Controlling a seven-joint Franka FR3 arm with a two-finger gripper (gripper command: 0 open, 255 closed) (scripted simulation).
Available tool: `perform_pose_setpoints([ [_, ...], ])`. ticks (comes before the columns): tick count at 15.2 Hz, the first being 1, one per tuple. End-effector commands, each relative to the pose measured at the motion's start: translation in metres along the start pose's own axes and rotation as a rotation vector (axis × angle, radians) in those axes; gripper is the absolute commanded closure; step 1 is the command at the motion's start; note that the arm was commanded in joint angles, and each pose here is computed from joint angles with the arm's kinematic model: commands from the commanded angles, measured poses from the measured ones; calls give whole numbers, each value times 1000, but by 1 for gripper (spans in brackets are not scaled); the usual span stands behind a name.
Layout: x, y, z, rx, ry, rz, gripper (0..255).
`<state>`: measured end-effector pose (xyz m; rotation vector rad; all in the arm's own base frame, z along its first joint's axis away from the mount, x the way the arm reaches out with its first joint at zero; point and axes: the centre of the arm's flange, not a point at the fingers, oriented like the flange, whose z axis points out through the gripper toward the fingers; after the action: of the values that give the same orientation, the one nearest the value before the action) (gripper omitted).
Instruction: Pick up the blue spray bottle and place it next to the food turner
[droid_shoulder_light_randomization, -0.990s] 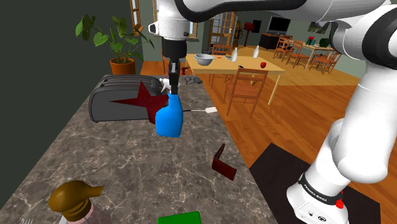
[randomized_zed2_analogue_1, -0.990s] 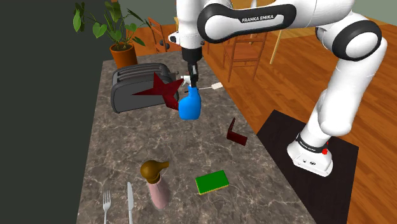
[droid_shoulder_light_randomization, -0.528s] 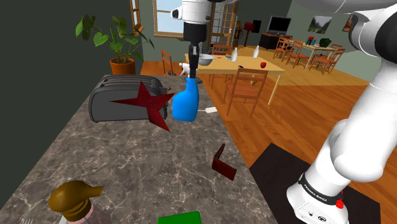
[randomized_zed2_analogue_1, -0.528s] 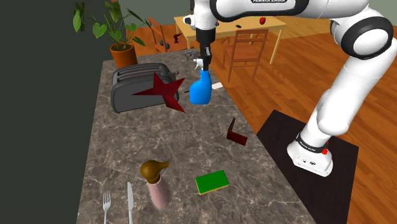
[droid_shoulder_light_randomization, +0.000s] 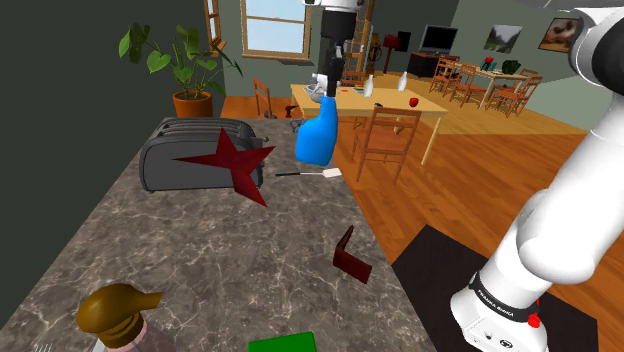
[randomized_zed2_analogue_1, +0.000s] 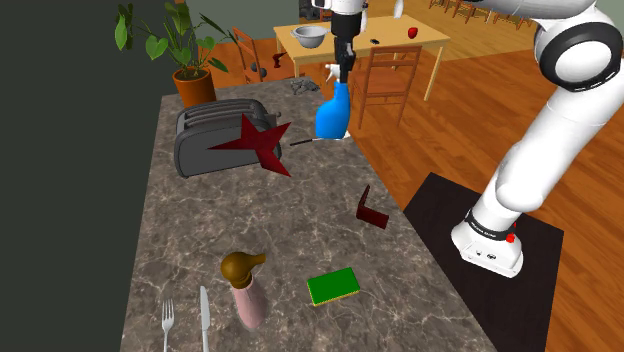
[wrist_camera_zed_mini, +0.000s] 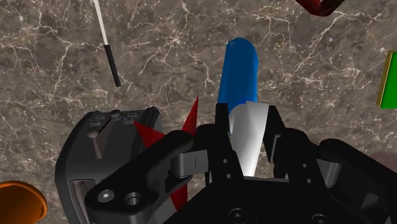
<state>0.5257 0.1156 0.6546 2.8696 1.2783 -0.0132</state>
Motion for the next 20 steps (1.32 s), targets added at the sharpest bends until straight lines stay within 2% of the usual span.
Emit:
perform_pose_setpoints([
  [1,-20,15,-12,1,0,-1,255],
  [13,-127,107,-81,1,0,-1,255],
  [20,-127,107,-44,1,0,-1,255],
])
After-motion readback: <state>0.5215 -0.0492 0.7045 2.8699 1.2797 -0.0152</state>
